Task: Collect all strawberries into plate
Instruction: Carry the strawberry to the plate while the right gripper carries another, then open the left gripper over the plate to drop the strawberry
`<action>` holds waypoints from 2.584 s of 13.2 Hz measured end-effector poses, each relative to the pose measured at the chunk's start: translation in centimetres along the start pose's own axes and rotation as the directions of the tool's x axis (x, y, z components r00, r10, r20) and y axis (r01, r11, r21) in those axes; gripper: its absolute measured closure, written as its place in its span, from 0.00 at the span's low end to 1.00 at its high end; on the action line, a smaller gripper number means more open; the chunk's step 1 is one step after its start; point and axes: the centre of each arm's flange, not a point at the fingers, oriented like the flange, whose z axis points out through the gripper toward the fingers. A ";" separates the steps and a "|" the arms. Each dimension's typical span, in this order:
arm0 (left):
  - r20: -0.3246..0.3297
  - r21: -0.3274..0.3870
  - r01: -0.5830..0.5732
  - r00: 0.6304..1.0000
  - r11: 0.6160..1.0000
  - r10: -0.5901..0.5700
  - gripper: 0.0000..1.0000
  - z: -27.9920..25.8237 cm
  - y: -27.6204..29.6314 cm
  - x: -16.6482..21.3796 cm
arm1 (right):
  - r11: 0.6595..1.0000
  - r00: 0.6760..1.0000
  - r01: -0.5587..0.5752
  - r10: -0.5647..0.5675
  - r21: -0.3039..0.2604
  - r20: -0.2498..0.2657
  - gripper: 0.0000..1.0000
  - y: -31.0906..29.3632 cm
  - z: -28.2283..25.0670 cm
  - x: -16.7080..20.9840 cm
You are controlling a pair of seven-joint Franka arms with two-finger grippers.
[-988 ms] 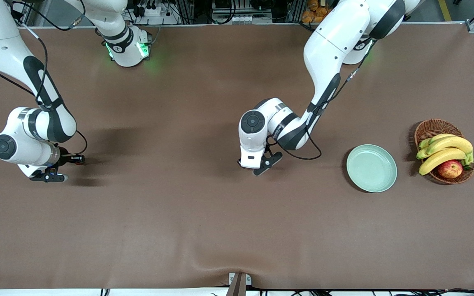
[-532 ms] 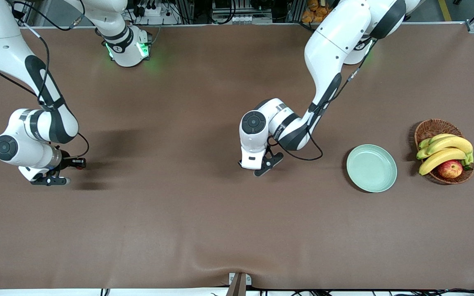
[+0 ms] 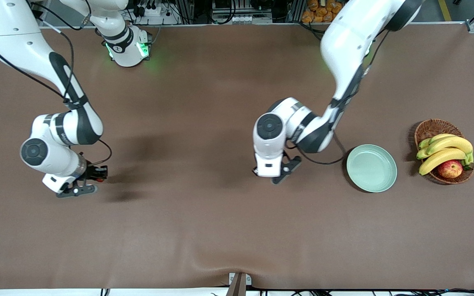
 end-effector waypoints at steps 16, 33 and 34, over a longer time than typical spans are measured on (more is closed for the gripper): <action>0.211 0.242 -0.258 0.955 0.935 0.209 0.67 -1.8 -21.0 23.0 | 0.961 0.997 0.005 0.017 0.276 -0.076 0.65 -34.9 -3.3 4.5; 0.112 0.120 -0.370 0.927 0.921 0.358 0.00 6.3 -23.9 27.4 | 0.890 0.952 -0.153 0.250 0.430 -0.178 0.15 -52.9 1.5 1.5; 0.099 0.109 -0.387 0.921 0.915 0.378 0.00 5.6 -22.5 26.7 | 0.887 0.947 -0.155 0.259 0.434 -0.191 0.05 -52.5 1.0 2.1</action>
